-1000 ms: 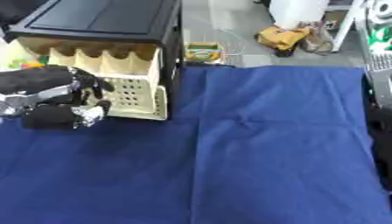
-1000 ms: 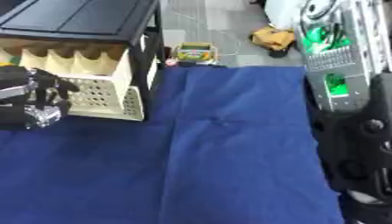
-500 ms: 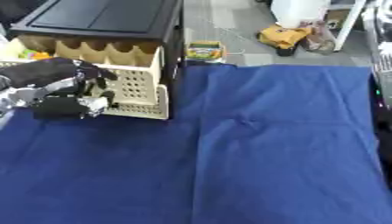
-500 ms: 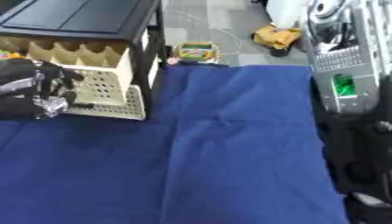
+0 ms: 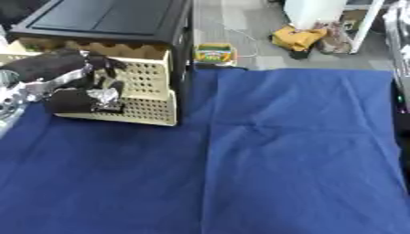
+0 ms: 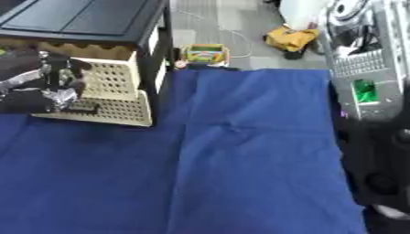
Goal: Pick up objects from table and place into drawer.
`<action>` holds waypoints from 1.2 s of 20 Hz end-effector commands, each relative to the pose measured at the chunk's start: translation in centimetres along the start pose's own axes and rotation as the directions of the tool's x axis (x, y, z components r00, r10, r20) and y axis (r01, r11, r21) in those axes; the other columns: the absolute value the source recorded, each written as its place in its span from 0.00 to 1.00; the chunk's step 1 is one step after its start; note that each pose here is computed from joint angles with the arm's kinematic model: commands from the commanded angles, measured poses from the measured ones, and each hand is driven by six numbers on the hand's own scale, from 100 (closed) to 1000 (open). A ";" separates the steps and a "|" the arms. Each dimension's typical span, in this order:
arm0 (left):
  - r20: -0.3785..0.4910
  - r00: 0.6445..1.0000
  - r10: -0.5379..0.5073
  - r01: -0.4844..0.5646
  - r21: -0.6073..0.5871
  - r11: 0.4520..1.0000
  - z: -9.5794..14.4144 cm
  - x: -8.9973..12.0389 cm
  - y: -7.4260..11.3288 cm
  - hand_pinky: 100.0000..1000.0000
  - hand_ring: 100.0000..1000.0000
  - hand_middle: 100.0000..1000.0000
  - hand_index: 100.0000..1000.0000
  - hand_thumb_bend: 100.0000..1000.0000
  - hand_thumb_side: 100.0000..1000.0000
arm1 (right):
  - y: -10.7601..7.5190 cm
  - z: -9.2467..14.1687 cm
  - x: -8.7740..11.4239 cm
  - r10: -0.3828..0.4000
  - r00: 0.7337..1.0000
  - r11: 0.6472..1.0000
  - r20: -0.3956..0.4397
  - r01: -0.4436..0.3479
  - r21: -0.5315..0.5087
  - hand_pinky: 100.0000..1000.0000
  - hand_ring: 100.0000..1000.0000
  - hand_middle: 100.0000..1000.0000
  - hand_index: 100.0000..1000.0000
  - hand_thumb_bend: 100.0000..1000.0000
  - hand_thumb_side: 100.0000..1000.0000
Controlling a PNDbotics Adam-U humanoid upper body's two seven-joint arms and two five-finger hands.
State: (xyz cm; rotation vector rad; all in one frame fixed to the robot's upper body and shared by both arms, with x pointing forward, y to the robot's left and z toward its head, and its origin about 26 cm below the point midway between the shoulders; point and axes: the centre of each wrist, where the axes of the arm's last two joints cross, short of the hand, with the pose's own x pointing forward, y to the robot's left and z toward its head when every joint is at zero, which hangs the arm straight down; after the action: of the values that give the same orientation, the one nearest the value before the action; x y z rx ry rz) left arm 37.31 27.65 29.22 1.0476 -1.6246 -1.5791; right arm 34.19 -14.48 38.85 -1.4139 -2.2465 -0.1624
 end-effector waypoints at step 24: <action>0.068 0.997 0.045 -0.059 0.219 0.974 -1.4 -1.1 0.3 0.33 0.55 0.62 0.85 0.00 0.97 | -1.1 -0.7 0.1 -0.014 1.000 1.000 0.007 0.014 -0.027 0.60 0.64 0.68 0.80 0.00 0.98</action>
State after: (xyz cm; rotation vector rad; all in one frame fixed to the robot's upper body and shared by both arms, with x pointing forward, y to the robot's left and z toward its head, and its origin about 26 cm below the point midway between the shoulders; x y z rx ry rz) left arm 39.81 27.51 27.97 1.0228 -1.8536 -1.4266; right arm 34.05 -14.64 38.68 -1.3996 -2.2454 -0.1593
